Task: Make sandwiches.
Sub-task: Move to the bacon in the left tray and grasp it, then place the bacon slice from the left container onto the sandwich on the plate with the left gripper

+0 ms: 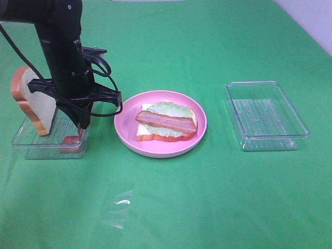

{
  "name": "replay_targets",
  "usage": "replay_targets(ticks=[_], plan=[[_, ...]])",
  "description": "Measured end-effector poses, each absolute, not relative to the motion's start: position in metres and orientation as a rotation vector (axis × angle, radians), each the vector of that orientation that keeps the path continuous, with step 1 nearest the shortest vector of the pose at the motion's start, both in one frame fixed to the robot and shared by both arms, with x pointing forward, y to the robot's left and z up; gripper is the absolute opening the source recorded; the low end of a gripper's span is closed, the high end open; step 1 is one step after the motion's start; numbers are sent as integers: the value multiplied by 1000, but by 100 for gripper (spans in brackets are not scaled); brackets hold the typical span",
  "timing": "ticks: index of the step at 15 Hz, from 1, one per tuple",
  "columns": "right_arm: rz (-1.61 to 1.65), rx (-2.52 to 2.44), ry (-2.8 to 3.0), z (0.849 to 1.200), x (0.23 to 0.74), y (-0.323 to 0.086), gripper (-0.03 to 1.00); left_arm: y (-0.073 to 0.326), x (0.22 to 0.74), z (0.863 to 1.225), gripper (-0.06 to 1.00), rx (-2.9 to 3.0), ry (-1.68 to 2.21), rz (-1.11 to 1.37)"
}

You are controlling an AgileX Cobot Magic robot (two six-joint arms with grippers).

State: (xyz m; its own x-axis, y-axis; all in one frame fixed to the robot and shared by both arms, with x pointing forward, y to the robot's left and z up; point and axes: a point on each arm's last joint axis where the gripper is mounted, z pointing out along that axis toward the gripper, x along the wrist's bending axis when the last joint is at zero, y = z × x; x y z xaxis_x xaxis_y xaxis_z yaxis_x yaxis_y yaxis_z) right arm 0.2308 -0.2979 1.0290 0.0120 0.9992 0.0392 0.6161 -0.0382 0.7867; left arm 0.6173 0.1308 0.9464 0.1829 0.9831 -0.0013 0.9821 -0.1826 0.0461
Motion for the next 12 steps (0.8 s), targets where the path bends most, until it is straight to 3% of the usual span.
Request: replay_targets(ticks=[6, 12], plan=[[850, 1714, 1662, 1029, 231, -298, 95, 131, 617, 951, 0, 2376, 1981, 46], [850, 1714, 1662, 1029, 231, -298, 95, 129, 595, 1034, 0, 2226, 1825, 84]])
